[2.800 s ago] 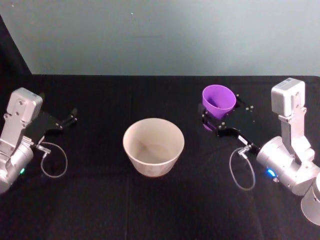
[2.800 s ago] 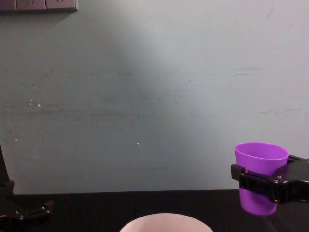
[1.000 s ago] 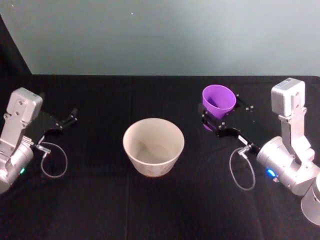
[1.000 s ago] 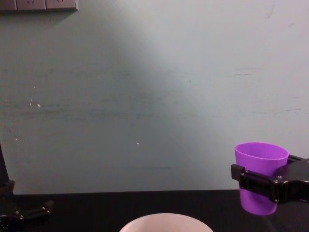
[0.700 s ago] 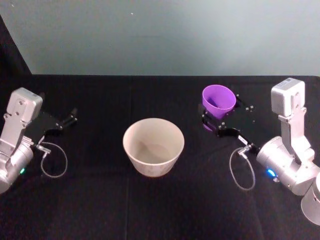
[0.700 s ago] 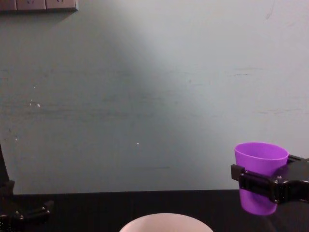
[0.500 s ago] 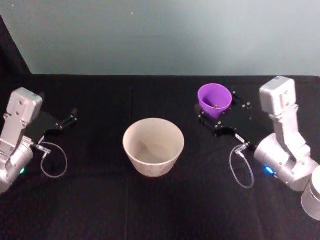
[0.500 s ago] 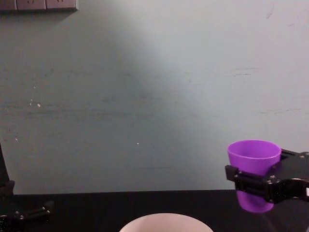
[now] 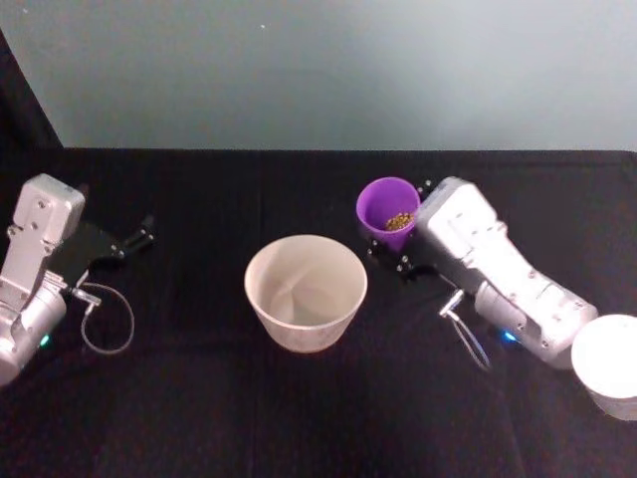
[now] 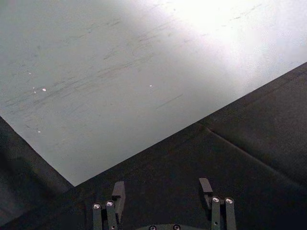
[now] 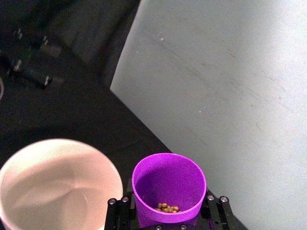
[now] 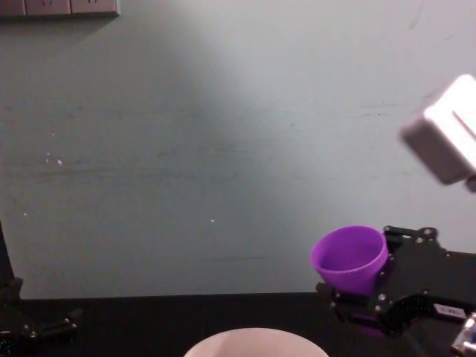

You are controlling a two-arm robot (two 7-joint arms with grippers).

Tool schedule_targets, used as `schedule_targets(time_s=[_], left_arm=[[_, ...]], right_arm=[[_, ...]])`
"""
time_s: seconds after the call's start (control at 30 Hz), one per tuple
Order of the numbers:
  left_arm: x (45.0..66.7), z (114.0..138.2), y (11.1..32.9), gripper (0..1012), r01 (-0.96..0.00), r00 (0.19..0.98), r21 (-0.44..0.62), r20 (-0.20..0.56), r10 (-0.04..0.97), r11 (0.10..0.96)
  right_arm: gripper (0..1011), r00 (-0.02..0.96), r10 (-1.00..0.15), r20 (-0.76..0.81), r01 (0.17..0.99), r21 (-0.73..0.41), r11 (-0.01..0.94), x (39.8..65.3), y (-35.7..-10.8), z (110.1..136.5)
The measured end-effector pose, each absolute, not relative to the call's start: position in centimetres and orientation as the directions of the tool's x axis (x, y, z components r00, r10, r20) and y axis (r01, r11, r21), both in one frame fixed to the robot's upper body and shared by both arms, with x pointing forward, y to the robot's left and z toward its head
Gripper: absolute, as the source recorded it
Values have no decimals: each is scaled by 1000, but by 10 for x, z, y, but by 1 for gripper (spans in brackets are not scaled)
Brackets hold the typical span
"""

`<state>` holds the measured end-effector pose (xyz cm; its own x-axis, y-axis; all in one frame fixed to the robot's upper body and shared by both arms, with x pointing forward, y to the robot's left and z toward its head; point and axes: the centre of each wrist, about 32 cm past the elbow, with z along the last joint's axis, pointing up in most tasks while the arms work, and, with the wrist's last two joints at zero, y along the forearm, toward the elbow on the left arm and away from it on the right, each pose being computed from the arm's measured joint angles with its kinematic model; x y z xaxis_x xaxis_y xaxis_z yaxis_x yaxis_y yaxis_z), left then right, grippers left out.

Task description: Pick up the cup and pour the mung beans from the cup into the bowl.

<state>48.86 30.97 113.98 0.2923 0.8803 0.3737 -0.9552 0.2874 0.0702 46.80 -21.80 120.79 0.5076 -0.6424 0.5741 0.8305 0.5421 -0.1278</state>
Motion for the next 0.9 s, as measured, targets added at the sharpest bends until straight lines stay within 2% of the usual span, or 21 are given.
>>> schedule_targets(time_s=[0.5,0.9], left_arm=[[489,1140,310,1000,-955,292,70,374,880,287],[489,1140,310,1000,-955,292,70,374,880,287]], right_arm=[[731,478,-403,780,817,-227,531,474,-186,1224],[731,428,-211,879,824,-283,492,474,-163,1227]])
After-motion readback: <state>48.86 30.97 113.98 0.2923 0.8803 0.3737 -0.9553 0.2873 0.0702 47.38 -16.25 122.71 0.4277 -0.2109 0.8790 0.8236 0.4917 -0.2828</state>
